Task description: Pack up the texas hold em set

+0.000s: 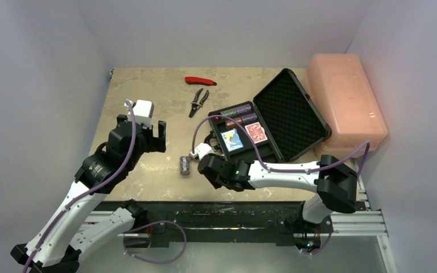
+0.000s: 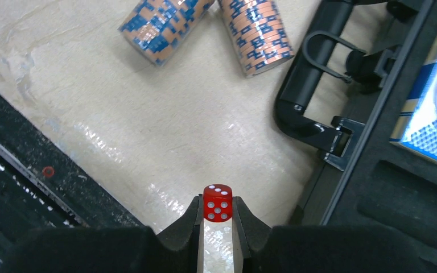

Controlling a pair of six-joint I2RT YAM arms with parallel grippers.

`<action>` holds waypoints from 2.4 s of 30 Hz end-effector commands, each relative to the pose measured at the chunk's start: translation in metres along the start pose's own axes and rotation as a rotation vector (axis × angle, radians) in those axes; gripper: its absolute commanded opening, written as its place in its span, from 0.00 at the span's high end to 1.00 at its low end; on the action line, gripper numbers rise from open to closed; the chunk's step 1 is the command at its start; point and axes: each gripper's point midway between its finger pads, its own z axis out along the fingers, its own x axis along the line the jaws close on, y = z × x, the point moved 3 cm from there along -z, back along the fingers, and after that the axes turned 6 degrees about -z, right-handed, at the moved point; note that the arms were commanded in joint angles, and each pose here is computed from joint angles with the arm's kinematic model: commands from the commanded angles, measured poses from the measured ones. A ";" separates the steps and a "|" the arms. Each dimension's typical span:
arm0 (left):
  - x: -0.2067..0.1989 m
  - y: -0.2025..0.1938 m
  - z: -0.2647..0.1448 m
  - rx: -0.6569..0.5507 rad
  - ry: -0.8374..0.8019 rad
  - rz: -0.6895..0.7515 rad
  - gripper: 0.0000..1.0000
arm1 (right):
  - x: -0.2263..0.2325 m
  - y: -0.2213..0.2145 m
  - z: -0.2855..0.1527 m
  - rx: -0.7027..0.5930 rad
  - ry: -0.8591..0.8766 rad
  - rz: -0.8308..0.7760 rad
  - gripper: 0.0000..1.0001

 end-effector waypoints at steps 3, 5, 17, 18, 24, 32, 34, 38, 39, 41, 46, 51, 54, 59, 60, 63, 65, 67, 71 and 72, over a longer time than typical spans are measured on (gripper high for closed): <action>0.004 0.007 -0.003 -0.037 0.012 -0.003 0.14 | -0.017 0.035 -0.023 -0.151 -0.087 0.122 1.00; 0.004 0.007 -0.004 -0.038 0.010 -0.004 0.14 | -0.021 0.038 -0.026 -0.172 -0.110 0.154 1.00; 0.005 0.008 -0.005 -0.044 0.011 -0.005 0.14 | -0.043 0.047 -0.035 -0.277 -0.237 0.369 1.00; 0.005 0.008 -0.005 -0.042 0.013 -0.004 0.14 | -0.048 0.048 -0.034 -0.277 -0.250 0.381 1.00; 0.005 0.007 -0.004 -0.038 0.013 -0.003 0.14 | -0.073 0.056 -0.029 -0.271 -0.262 0.446 1.00; 0.005 0.007 -0.003 -0.036 0.018 0.001 0.14 | -0.103 0.076 -0.026 -0.294 -0.206 0.493 1.00; 0.005 0.007 -0.004 -0.038 0.019 0.000 0.14 | -0.109 0.082 -0.025 -0.295 -0.205 0.499 1.00; 0.006 0.007 -0.004 -0.041 0.022 -0.002 0.14 | -0.122 0.092 -0.020 -0.293 -0.197 0.513 1.00; 0.006 0.007 -0.004 -0.041 0.021 -0.001 0.14 | -0.124 0.094 -0.018 -0.294 -0.198 0.517 1.00; 0.006 0.007 -0.003 -0.038 0.021 0.000 0.14 | -0.131 0.102 -0.017 -0.299 -0.200 0.520 1.00; 0.005 0.007 -0.003 -0.035 0.016 0.003 0.14 | -0.145 0.117 -0.012 -0.302 -0.217 0.527 1.00; 0.006 0.007 -0.004 -0.038 0.019 0.001 0.14 | -0.158 0.125 -0.003 -0.290 -0.236 0.536 1.00; 0.006 0.007 -0.004 -0.041 0.019 0.002 0.14 | -0.168 0.129 0.002 -0.278 -0.251 0.548 1.00; 0.007 0.007 -0.005 -0.042 0.022 0.002 0.14 | -0.183 0.131 0.013 -0.261 -0.270 0.572 1.00; 0.007 0.008 -0.005 -0.043 0.024 0.002 0.14 | -0.185 0.130 0.016 -0.254 -0.275 0.576 1.00; 0.007 0.008 -0.005 -0.046 0.023 0.002 0.14 | -0.193 0.130 0.023 -0.240 -0.281 0.584 1.00; 0.007 0.008 -0.006 -0.046 0.024 0.001 0.14 | -0.194 0.130 0.029 -0.229 -0.275 0.587 1.00; 0.007 0.008 -0.006 -0.045 0.022 0.001 0.14 | -0.196 0.130 0.034 -0.222 -0.273 0.587 1.00; 0.007 0.008 -0.006 -0.046 0.023 0.001 0.14 | -0.196 0.129 0.044 -0.202 -0.269 0.583 1.00; 0.007 0.008 -0.006 -0.047 0.022 0.001 0.14 | -0.197 0.128 0.046 -0.198 -0.270 0.584 1.00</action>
